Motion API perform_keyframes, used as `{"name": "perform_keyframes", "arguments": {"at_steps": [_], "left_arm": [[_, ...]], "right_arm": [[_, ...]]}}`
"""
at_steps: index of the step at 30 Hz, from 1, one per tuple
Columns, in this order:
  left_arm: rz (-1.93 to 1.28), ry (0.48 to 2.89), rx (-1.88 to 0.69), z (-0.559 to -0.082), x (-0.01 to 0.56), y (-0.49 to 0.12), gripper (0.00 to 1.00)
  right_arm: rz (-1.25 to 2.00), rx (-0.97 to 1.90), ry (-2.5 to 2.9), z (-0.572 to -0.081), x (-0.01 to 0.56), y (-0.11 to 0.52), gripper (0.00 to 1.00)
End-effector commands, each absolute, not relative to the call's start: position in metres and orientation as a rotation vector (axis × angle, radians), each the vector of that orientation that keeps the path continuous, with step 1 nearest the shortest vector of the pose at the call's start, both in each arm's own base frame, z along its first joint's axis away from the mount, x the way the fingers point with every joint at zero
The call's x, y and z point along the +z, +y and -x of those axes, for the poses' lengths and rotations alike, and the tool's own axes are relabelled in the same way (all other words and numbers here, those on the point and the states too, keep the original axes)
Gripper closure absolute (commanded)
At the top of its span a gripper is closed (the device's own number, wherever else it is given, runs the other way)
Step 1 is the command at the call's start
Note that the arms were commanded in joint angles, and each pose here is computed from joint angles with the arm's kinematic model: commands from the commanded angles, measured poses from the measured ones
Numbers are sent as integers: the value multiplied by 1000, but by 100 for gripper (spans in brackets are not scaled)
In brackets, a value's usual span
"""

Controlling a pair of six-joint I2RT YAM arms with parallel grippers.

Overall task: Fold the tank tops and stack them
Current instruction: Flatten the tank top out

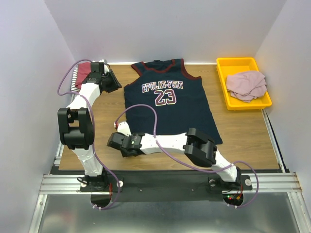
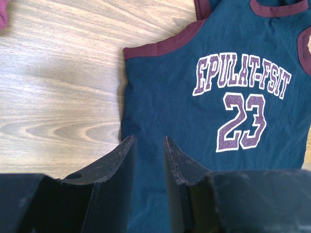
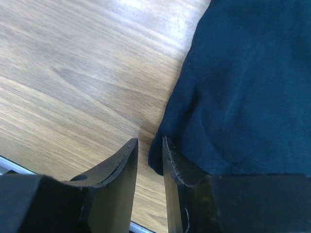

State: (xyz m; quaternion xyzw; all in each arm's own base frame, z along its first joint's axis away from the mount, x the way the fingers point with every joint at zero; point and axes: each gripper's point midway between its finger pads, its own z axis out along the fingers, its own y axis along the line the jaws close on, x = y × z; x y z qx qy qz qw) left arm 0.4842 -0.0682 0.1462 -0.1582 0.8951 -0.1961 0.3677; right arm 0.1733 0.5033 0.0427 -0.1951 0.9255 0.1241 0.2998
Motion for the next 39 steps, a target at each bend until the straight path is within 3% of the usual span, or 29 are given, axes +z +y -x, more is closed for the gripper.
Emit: {"name": "perform_keyframes", "arguments": {"at_steps": [1,6,18,39], "left_arm": [[389,2278,-516,-489,152,-67,60],[391,2281,-518,-490,150,-67,60],[387,2283,-531,-490,149,-69,60],[387,2290,-533,-489,147,-70,60]], "right_arm": [[516,362,2485,-163,38,512,67],[510,388,2489,-162,41,518,67],[398,427,2323,-184,122,507,64],[432,352,2445,-170,62,500,64]]}}
